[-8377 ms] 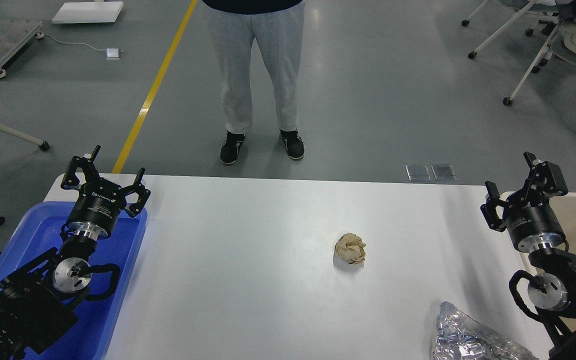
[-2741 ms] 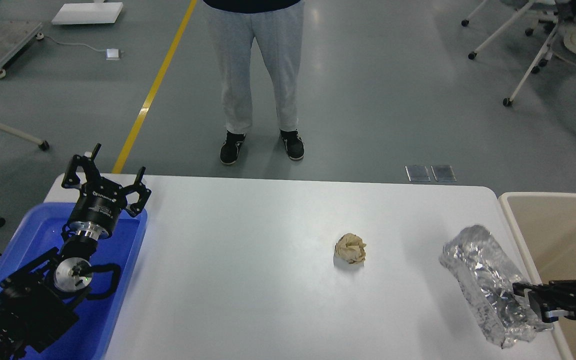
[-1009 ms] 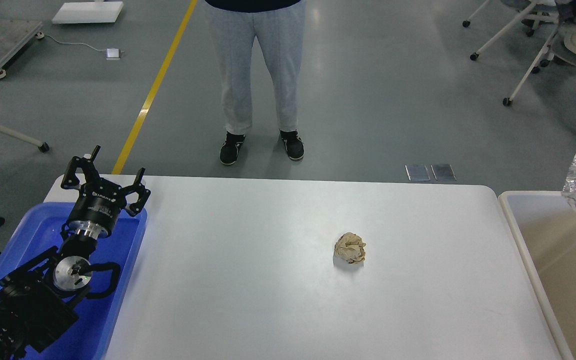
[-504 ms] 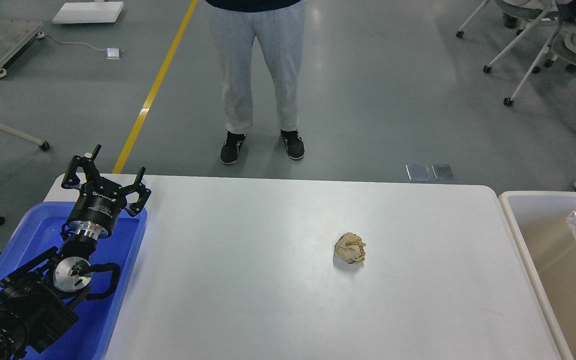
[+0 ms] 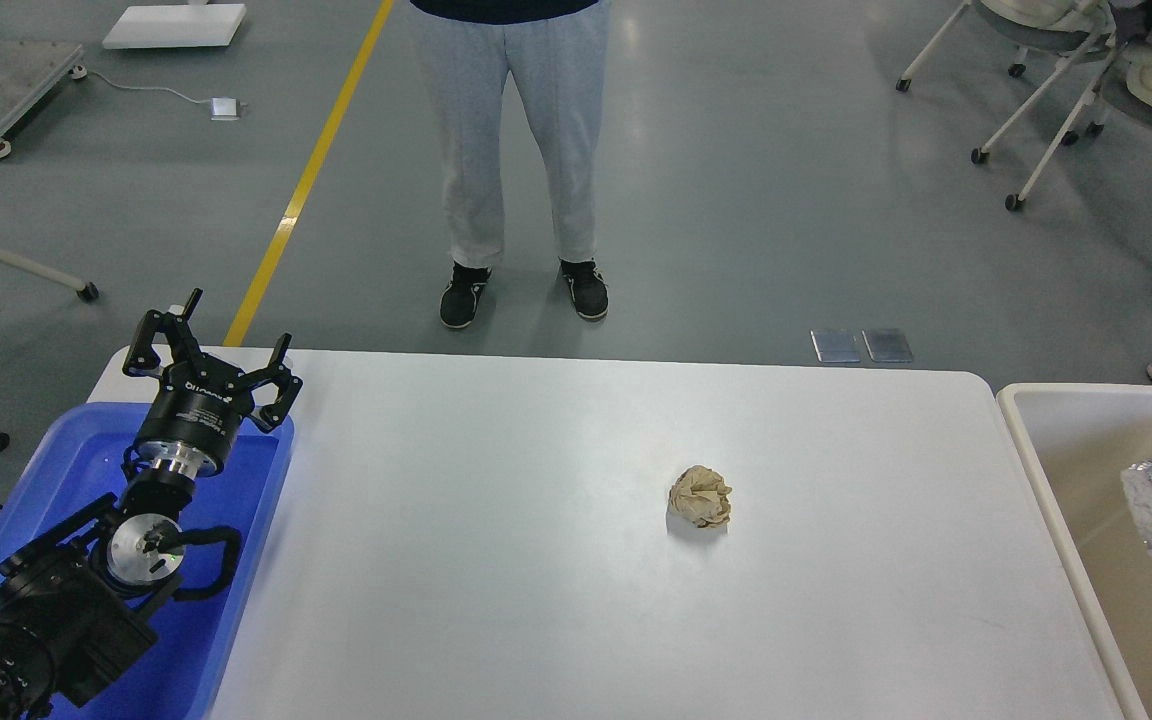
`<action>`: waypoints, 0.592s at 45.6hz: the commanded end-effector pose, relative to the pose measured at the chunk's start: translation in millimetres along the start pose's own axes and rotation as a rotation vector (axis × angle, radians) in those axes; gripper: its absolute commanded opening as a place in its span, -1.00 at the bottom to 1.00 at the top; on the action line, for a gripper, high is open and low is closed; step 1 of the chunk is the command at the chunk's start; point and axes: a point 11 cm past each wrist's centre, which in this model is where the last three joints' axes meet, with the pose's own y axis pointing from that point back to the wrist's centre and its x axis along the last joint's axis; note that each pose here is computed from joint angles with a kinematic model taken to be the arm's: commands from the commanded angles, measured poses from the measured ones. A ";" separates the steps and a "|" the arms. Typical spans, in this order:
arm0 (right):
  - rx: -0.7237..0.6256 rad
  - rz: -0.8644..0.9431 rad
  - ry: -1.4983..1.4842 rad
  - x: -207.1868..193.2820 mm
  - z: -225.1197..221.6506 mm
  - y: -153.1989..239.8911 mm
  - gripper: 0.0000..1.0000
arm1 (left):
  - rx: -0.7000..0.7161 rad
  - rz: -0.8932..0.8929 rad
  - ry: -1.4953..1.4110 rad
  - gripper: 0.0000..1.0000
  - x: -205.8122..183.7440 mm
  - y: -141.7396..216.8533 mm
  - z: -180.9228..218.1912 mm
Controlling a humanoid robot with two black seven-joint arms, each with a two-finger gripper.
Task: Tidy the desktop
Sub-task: 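Lower the foil wrapper into the white bin and open the right gripper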
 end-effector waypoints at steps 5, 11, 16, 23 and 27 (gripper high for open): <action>-0.111 0.107 -0.135 -28.3 16.1 -7.2 -1.00 | 0.000 0.001 0.000 1.00 0.3 0.3 -0.1; -0.146 0.156 -0.179 -35.1 18.3 -9.1 -1.00 | 0.000 0.001 0.000 1.00 0.2 0.3 -0.1; -0.149 0.194 -0.178 -32.9 16.8 -9.5 -1.00 | 0.000 0.001 0.000 1.00 0.3 0.3 -0.1; -0.151 0.212 -0.175 -33.4 16.4 -9.8 -1.00 | 0.000 -0.001 0.000 1.00 -0.3 -0.3 0.2; -0.153 0.220 -0.169 -36.9 16.3 -10.4 -1.00 | 0.000 0.001 0.000 1.00 0.3 0.3 -0.1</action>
